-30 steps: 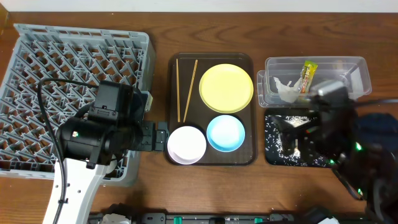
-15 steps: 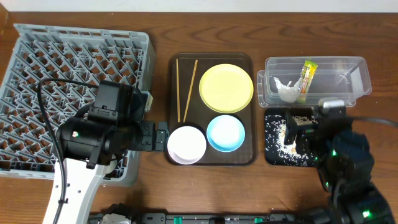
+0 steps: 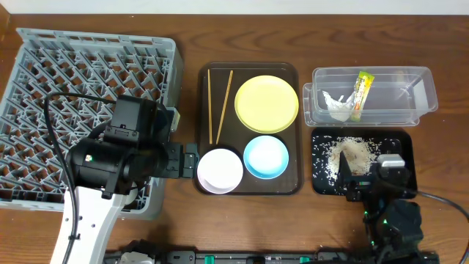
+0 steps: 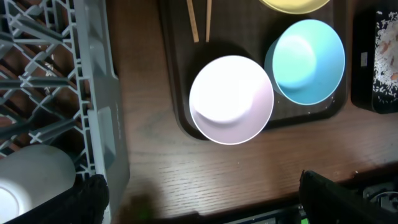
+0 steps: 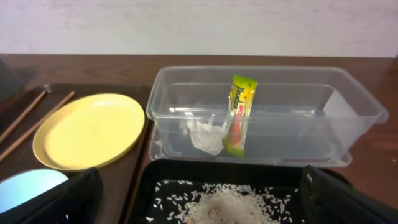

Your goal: Sort waste into correct bins and load items into the dishwasher

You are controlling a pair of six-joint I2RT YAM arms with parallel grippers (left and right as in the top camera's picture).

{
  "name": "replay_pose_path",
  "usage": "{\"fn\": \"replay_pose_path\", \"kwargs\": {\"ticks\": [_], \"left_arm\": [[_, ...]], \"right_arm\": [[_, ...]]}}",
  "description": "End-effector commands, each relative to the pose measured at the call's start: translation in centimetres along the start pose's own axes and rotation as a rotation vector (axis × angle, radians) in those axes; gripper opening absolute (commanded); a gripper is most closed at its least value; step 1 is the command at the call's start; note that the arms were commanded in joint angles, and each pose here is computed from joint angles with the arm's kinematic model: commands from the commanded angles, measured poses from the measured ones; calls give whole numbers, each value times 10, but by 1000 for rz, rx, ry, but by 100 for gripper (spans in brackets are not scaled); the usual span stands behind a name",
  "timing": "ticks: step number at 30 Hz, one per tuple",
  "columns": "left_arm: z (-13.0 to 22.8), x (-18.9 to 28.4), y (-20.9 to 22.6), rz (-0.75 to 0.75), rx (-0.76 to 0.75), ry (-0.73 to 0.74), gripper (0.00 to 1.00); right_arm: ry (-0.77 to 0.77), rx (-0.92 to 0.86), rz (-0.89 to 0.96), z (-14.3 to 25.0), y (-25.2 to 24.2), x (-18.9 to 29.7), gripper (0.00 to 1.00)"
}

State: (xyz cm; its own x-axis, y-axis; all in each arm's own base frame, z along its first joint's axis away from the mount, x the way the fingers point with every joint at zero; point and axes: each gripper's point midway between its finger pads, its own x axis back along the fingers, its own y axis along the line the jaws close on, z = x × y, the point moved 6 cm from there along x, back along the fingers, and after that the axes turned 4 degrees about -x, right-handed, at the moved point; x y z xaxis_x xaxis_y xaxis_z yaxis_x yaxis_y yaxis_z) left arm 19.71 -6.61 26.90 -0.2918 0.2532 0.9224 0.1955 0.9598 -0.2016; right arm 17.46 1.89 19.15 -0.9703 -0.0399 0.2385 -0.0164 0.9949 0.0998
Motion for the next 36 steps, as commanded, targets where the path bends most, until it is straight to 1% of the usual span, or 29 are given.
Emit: {"fn": "replay_pose_path", "kwargs": {"ticks": [1, 6, 8, 13, 34, 36], "left_arm": [[-1, 4, -1, 0, -19, -13, 98], [-1, 4, -1, 0, -19, -13, 98], [-1, 4, -1, 0, -19, -13, 98], [-1, 4, -1, 0, -19, -13, 98], [0, 4, -1, 0, -19, -11, 98], [11, 8, 1, -22, -9, 47, 98]], "right_arm": [[-24, 2, 11, 14, -4, -4, 99], [-89, -9, 2, 28, -5, -12, 99], [-140, -17, -4, 22, -4, -13, 99], [-188, -25, -9, 23, -4, -16, 99], [-186, -24, -14, 23, -3, -17, 99], [-186, -24, -14, 23, -3, -17, 99]]}}
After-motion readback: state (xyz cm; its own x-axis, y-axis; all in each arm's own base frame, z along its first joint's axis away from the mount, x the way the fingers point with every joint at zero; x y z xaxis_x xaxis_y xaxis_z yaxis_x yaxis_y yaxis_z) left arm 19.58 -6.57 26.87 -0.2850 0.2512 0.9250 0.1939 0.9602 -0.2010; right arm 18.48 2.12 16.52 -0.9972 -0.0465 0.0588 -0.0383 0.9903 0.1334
